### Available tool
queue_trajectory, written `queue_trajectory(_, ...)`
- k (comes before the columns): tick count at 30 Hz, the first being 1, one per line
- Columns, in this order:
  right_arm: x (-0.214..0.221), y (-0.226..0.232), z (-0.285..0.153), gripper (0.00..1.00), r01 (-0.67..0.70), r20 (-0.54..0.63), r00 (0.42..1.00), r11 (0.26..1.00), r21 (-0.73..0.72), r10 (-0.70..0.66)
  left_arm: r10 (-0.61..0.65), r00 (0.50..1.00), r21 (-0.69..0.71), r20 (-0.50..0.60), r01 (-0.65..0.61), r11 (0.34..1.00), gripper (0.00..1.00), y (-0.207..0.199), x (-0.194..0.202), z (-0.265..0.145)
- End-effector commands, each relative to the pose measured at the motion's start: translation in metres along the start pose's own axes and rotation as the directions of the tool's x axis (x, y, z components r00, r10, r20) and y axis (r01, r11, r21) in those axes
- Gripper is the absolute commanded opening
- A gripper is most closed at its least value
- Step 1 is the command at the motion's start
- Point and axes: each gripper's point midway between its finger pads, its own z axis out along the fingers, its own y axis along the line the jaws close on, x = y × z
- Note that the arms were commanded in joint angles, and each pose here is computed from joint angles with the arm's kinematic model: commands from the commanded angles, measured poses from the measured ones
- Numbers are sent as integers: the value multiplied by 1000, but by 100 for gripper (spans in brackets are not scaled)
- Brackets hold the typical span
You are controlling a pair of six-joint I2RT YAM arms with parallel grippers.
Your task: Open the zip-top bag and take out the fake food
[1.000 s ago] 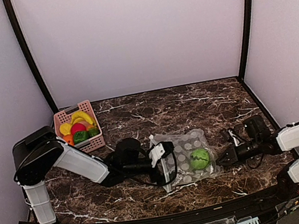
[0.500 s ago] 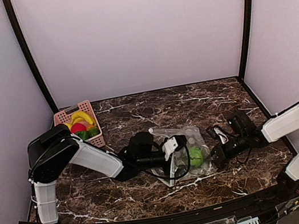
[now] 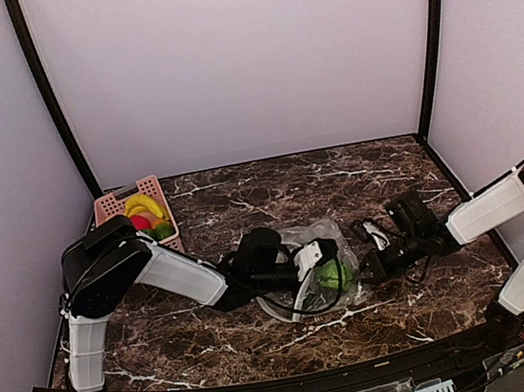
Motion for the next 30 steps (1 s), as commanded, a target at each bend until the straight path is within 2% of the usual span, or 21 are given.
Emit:
queue_trajectory(1,-7,0,-4,0,22,47,999,1000,5,-22,-27,999,-36,-38,26,999,73,3,4,-19)
queue_trajectory(10,-11,-15,-23,0,-46,132,990,999,29,42,-51,998,-163,-45,43,986,65,13,0,-75)
queue_trajectory(17,-15,-25,-40,0,-88,206,976,994,70,72,-118,993,-270,-26,107,957,64,24,0,-124)
queue_trajectory(24,-22,-29,-49,0,-106,242,967,990,90,81,-125,992,-371,3,117,921,64,35,-21,-175)
queue_trajectory(26,-22,-30,-49,0,-107,243,967,990,90,82,-137,990,-416,-31,111,903,64,40,-18,-188)
queue_trajectory(30,-22,-30,-49,0,-107,244,966,990,90,83,-161,987,-526,-1,136,839,65,63,-26,-223)
